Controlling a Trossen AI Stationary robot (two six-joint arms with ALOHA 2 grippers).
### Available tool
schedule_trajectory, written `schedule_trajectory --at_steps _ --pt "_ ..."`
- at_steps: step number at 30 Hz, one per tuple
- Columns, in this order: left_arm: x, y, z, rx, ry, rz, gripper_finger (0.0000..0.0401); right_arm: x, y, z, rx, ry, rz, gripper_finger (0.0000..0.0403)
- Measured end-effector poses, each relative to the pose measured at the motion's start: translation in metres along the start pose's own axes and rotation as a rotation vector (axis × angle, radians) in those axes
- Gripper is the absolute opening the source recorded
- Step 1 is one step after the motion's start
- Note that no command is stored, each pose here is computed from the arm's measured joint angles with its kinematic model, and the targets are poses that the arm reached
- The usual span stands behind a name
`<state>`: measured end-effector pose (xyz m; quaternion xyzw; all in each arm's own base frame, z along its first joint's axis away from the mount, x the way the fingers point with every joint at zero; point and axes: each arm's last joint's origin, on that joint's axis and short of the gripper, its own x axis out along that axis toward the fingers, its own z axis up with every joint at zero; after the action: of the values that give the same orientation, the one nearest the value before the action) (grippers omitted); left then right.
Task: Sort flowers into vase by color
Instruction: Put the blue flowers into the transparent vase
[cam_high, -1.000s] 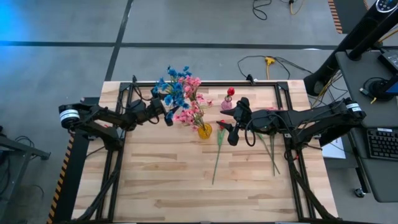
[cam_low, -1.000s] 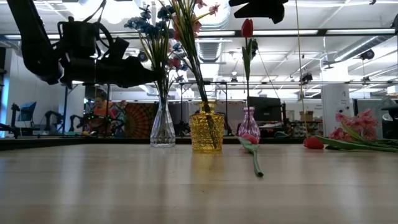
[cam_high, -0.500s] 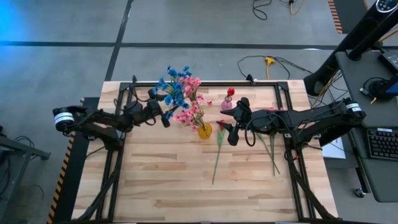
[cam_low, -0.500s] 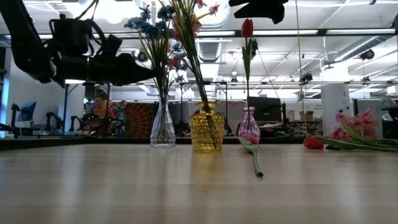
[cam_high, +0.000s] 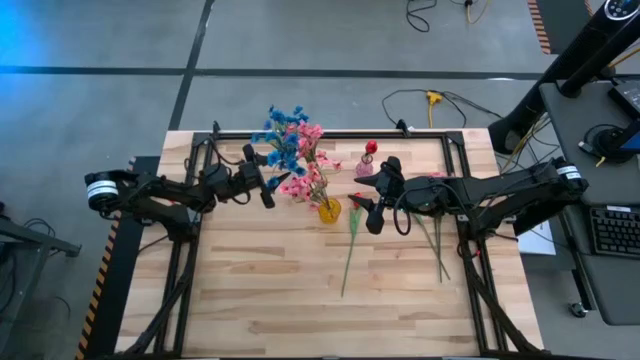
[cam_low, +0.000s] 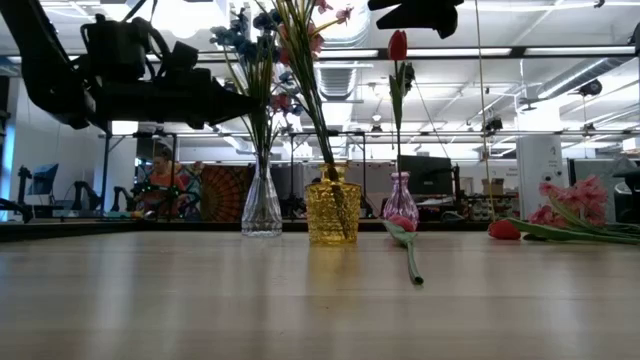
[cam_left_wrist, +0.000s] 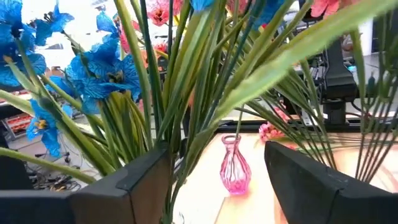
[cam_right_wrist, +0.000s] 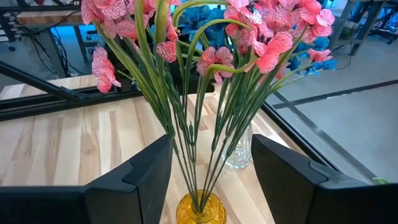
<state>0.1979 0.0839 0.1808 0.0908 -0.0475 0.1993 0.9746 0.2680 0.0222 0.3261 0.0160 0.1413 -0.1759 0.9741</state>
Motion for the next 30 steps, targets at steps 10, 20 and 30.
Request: schedule_trajectory --at_steps 10,20,30 --pt "0.0064 0.0036 0.0003 -0.003 0.019 0.115 0.0176 0.0000 0.0000 0.0000 -0.001 0.000 0.001 0.0212" --pt "0.0066 0.0036 0.0004 -0.020 0.017 0.115 0.0111 0.0000 -0.0001 -0.0001 -0.003 0.001 0.000 0.0212" --pt "0.0063 0.0052 -0.0019 -0.063 0.044 0.179 0.0075 0.0000 0.0000 -0.0004 -0.003 0.004 0.001 0.0212"
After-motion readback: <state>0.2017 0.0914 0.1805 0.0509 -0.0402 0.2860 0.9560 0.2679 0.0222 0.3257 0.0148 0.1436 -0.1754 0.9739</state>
